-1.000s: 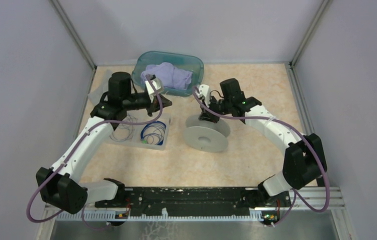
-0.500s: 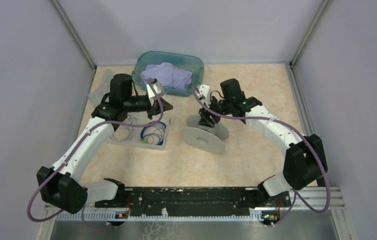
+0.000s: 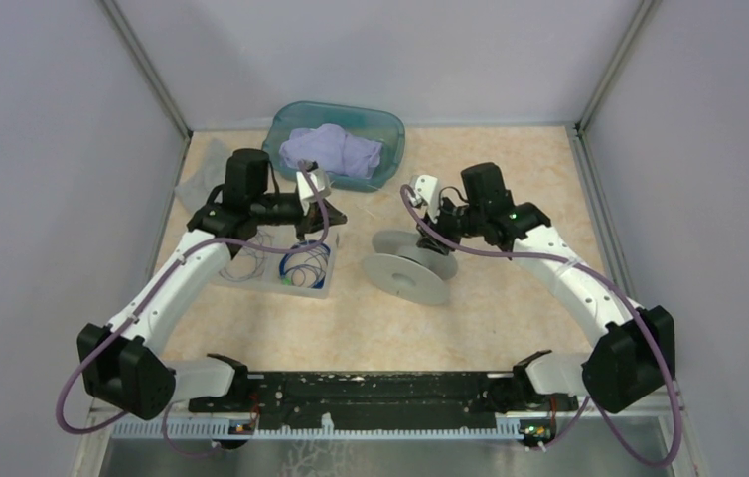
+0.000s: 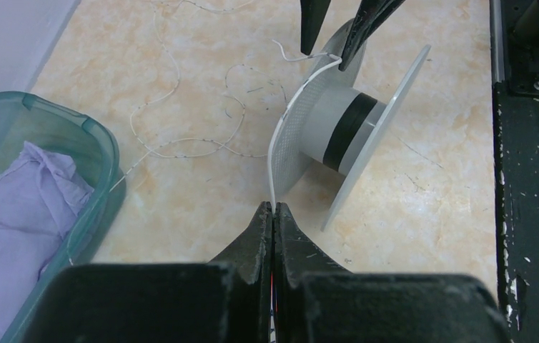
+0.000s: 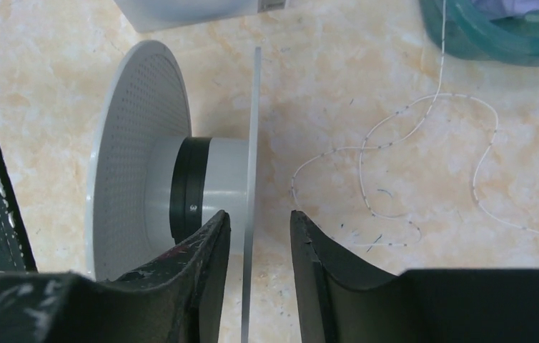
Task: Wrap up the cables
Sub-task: Place the cable reel at the center of the board, then wrap the cable around the cable reel.
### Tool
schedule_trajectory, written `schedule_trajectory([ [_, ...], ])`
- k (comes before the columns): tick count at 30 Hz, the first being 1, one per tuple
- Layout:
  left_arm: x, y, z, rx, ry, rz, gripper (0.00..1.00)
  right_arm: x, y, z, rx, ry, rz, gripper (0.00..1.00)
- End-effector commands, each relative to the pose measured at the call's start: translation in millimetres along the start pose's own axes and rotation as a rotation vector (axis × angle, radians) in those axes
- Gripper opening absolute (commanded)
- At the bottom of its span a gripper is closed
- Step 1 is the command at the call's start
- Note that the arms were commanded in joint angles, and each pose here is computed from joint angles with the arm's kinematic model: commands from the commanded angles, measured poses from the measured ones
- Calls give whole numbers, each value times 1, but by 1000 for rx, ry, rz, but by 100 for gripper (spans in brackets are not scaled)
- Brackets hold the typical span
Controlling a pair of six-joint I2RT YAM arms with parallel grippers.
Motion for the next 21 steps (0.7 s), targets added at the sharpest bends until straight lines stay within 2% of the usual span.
schedule_trajectory([
  [1, -15, 10, -9, -55, 5, 38, 0, -5, -4, -1, -27, -7, -3, 35],
  [9, -28, 24, -14, -93, 6, 95, 0, 1, 1, -1, -30, 6, -57, 11],
  [12, -32, 24, -16, -98, 4, 101, 0, 4, 2, -4, -41, 16, -76, 5],
  [15, -37, 24, -17, -104, 13, 120, 0, 8, 6, -4, -37, 15, -91, 0],
  [21, -42, 26, -16, -114, 10, 153, 0, 16, 13, -4, -36, 18, -118, 0],
])
Point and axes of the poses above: each gripper's point midway between its finger pads, its own y axis out along the fingers, its own z axis along the line the jaws close on, x = y × z, the point moved 3 cm from there along -y, back along the fingers, and after that the axes turned 12 degrees about -y, right-handed, at the moved point
